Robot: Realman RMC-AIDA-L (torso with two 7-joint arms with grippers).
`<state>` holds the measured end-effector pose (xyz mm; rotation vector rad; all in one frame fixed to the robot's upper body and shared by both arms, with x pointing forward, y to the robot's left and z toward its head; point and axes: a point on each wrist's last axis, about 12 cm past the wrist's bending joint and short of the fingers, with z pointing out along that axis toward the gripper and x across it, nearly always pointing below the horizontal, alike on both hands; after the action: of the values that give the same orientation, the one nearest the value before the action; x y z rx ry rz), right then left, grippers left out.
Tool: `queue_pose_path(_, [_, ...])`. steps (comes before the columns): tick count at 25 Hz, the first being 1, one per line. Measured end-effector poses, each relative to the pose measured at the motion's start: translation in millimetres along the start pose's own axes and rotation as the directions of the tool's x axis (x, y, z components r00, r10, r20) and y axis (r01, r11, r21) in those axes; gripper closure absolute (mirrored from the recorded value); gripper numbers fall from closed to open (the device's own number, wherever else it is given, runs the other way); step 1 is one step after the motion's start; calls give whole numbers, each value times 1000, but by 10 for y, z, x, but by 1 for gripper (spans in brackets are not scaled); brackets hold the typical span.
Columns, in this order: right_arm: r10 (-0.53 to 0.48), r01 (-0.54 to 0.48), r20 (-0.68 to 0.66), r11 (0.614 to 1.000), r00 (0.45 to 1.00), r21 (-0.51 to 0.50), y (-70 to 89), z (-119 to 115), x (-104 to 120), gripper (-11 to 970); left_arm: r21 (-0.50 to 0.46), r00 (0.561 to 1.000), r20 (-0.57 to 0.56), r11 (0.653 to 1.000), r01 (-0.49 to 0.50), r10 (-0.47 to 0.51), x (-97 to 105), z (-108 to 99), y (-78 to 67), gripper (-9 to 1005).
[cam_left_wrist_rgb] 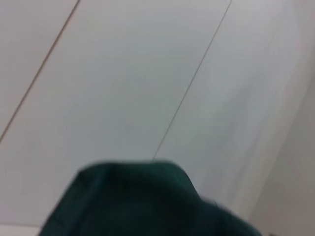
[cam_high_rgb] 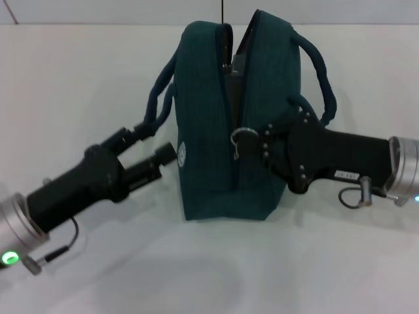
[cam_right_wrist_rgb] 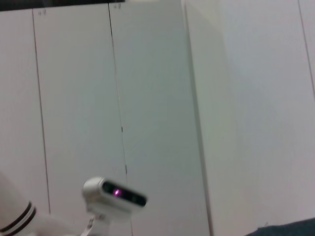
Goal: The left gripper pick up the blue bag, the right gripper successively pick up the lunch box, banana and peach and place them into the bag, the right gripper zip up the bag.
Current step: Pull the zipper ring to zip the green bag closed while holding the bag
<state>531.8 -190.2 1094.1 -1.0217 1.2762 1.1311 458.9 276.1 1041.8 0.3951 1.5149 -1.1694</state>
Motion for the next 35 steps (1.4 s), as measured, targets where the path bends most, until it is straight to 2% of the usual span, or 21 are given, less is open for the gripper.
queue_pose_path(2, [-7,7,12,1000,1000,3,-31,30,-37,948,7,1000,-10,1000,-1,1,102,6,-55,206])
queue_pose_path(7, [-27,27,29,1000,999,-10,-92,120,-118,947,32,998,-60,999,13,-11,264,98,-125,130])
queue_pose_path(15, [-28,29,25,999,999,-23,-109,190,-135,946,5,995,-100,1000,13,-12,384,278,-111,145])
queue_pose_path(23, [-20,20,33,1000,999,-12,-99,171,-124,945,-6,994,-112,1000,-8,8,372,297,-75,171])
queue_pose_path(29, [-13,11,63,1000,998,26,-122,143,-140,944,-15,992,-118,999,-45,42,402,301,-76,399])
queue_pose_path(31, [-5,0,82,998,997,63,-146,119,-144,944,-15,991,-120,998,-54,51,413,295,-82,605])
queue_pose_path(33, [6,-21,125,993,992,118,-179,69,-162,943,-17,990,-124,998,-63,61,428,279,-88,693])
queue_pose_path(35, [8,-26,141,991,990,132,-189,57,-173,943,-18,990,-128,998,-65,63,435,273,-90,780])
